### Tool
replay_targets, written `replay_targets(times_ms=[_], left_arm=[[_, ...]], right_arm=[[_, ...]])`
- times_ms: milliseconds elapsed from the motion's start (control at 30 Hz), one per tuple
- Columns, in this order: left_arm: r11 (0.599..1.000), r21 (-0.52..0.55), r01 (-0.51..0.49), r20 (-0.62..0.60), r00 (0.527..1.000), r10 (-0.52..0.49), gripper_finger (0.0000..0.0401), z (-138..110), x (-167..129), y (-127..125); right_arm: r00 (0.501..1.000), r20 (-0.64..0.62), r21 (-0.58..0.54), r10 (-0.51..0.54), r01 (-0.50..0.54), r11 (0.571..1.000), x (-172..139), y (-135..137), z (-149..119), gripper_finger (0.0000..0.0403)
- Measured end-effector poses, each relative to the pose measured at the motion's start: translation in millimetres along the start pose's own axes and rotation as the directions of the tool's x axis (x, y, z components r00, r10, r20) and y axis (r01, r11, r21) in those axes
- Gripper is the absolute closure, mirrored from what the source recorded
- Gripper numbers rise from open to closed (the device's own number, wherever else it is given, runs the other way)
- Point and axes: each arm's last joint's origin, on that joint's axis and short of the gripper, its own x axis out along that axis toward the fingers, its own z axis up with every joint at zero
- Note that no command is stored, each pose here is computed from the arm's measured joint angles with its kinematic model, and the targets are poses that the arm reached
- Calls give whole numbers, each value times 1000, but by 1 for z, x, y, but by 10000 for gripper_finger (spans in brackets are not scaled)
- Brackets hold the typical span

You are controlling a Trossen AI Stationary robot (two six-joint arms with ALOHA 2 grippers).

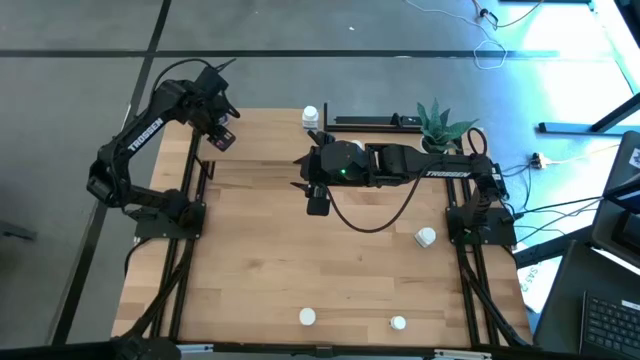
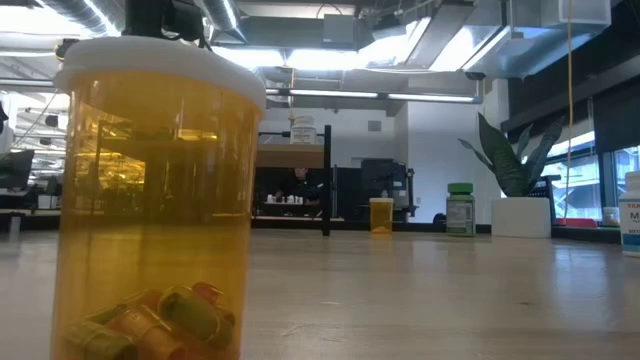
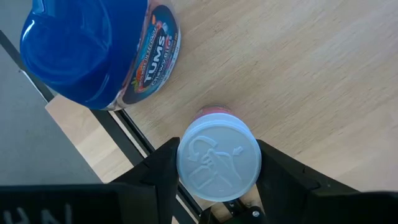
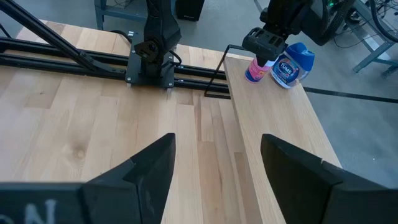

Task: Pick and place medicine bottles onto shelf by color
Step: Put the pink pill bottle on the shelf

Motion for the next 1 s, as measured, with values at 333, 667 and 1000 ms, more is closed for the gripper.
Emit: replay_targets(times_ms=[333, 667, 1000], left_arm=[[1000, -17, 1, -2, 1000, -1, 232, 0, 0, 0], [1000, -16, 5, -13, 1000, -5, 194, 0, 2, -1], [1000, 3, -20, 7, 1000, 20, 189, 1, 2, 0]], right_arm=[[1000, 0, 0, 0, 0, 1000, 0, 0, 0, 164], [1000, 0, 0, 0, 0, 1000, 0, 0, 0, 164], [1000, 0, 0, 0, 0, 1000, 0, 0, 0, 164]])
